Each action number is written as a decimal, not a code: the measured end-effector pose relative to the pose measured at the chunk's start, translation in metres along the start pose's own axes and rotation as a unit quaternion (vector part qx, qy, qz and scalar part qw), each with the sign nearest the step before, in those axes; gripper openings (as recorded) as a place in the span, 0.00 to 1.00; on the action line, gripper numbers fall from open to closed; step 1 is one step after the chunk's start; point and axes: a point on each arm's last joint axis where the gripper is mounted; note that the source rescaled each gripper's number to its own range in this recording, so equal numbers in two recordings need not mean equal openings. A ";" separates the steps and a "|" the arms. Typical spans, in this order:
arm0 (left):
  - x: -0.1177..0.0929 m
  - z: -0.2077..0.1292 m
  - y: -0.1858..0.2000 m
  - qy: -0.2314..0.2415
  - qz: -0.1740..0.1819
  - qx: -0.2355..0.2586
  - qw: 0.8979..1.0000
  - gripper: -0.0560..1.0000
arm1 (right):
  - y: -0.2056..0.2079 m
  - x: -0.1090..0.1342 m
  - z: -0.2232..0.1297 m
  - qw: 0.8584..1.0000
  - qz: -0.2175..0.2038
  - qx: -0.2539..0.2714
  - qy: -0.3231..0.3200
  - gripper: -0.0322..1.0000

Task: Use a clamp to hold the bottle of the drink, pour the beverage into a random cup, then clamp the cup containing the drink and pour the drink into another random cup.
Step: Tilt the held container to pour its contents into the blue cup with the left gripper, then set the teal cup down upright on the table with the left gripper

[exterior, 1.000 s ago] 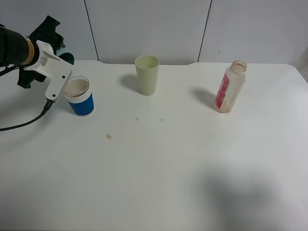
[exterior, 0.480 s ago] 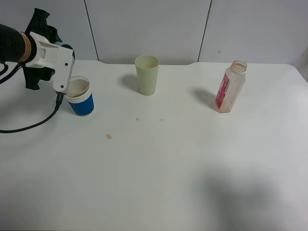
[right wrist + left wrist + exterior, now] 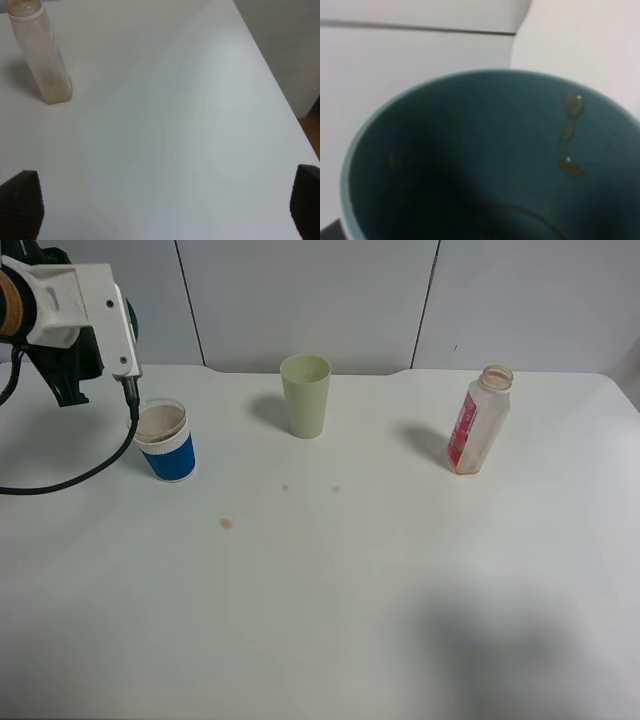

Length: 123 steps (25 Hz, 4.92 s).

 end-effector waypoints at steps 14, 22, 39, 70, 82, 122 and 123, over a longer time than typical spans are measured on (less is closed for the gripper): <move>0.038 -0.054 0.044 0.330 0.129 -0.030 0.934 0.06 | 0.000 0.000 0.000 1.000 0.000 0.000 0.000 0.98; 0.042 -0.074 0.048 0.406 0.176 -0.041 0.896 0.06 | 0.000 0.000 0.000 1.000 0.000 0.000 0.000 0.98; -0.053 -0.094 0.058 0.525 0.267 -0.102 0.802 0.06 | 0.000 0.000 0.000 1.000 0.000 0.000 0.000 0.98; -0.149 -0.102 -0.036 0.571 0.131 -0.068 0.808 0.06 | 0.000 0.000 0.000 1.000 0.000 0.000 0.000 0.98; -0.141 -0.109 -0.074 0.575 0.130 -0.095 0.802 0.06 | 0.000 0.000 0.000 1.000 0.000 0.000 0.000 0.98; -0.139 -0.106 -0.103 0.537 0.105 -0.151 0.823 0.06 | 0.000 0.000 0.000 1.000 0.000 0.000 0.000 0.98; -0.139 -0.106 -0.103 0.537 0.105 -0.151 0.823 0.06 | 0.000 0.000 0.000 1.000 0.000 0.000 0.000 0.98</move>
Point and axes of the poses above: a point on each arm's last joint axis where the gripper is mounted, y pointing back along that axis away from the gripper, x along the wrist's bending axis when the last joint is at zero, z = x × y, and after that the axes turned 10 degrees about -y, right-handed
